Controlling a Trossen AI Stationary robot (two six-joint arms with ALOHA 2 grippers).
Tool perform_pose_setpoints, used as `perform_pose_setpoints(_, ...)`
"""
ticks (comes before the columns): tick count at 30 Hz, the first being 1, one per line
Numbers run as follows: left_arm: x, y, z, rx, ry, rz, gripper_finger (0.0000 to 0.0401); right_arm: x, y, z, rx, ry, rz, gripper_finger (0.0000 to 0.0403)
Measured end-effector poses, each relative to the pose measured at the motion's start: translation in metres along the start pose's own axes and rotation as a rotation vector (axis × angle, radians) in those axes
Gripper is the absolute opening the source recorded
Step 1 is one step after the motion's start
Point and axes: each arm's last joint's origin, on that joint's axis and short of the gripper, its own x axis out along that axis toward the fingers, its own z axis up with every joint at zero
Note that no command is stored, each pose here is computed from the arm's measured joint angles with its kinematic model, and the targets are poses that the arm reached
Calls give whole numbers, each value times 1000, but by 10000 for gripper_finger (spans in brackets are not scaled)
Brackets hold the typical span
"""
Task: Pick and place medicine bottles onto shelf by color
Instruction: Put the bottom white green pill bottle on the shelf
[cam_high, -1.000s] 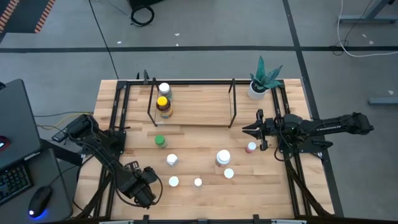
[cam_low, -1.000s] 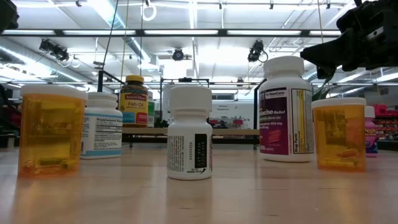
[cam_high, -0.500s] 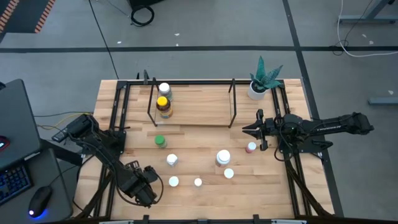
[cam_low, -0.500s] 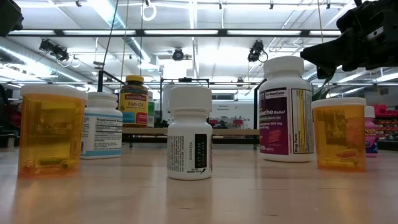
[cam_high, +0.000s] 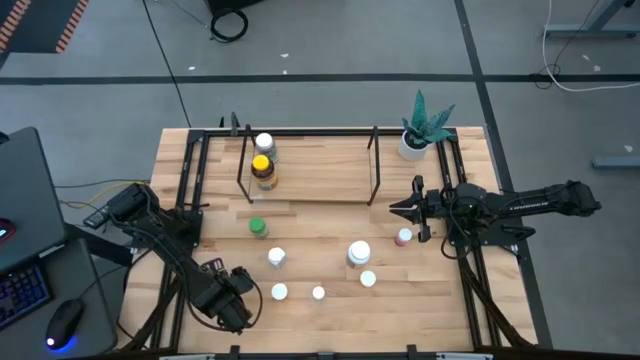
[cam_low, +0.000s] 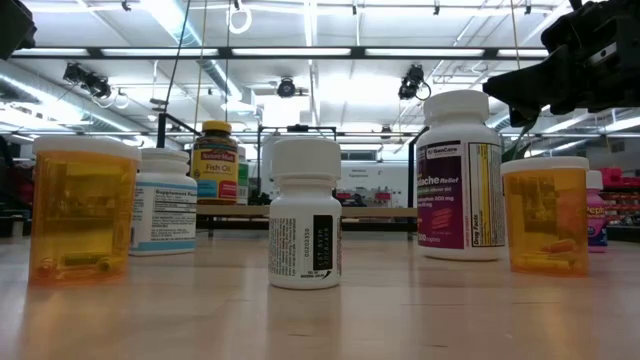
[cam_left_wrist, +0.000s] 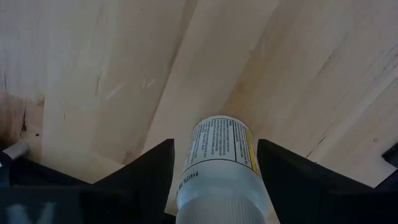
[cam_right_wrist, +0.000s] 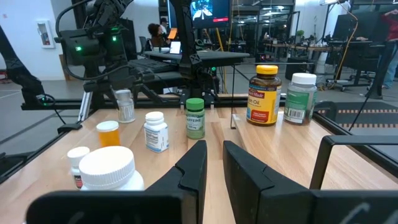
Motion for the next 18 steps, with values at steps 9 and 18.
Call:
perform_pose_setpoints(9,0,-1,0,-5,-4,-13,236,0,0,0,0,0,0,62)
perform_pose_setpoints(18,0,4,0,-16,47,28,260,0,0,0,0,0,0,62)
